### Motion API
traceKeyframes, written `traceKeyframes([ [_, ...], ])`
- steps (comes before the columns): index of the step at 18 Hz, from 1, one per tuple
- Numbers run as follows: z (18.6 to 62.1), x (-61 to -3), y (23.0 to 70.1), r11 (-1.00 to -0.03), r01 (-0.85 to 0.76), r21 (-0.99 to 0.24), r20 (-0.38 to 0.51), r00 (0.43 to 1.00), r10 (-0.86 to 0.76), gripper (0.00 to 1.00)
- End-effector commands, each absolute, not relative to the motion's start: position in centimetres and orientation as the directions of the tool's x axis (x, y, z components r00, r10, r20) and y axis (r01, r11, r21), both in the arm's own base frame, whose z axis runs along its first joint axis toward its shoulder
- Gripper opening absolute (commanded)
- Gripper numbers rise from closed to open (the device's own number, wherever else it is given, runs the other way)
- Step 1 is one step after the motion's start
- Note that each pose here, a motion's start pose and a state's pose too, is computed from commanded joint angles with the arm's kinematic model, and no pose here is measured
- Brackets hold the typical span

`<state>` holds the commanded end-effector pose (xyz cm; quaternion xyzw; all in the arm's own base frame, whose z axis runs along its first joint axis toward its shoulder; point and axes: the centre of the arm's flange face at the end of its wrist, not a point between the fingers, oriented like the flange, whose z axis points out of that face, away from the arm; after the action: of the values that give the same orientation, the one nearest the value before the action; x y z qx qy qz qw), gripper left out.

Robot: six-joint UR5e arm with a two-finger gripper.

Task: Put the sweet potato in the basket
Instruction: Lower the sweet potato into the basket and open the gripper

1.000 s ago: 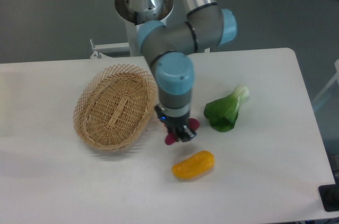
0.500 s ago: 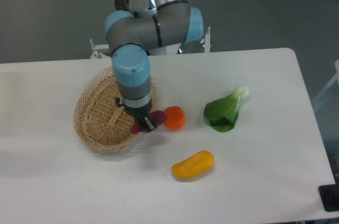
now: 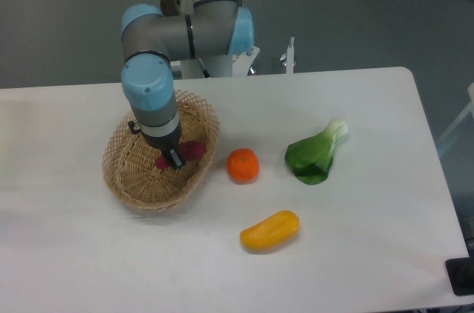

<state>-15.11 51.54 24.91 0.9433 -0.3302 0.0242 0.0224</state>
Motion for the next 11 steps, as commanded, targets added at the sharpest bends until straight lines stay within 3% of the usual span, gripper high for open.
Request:
traceKeyframes([
  [5,24.72,-14.4,51.59,-0.772,-0.635,0.028,0.065,0.772,-0.632,0.55],
  [8,24.78,-14.42,51.63,-0.769,-0.638,0.027,0.064,0.769,-0.636,0.97],
  [11,25.1,-14.59,51.91,-0.769,-0.638,0.024,0.055,0.769,-0.637,1.0],
])
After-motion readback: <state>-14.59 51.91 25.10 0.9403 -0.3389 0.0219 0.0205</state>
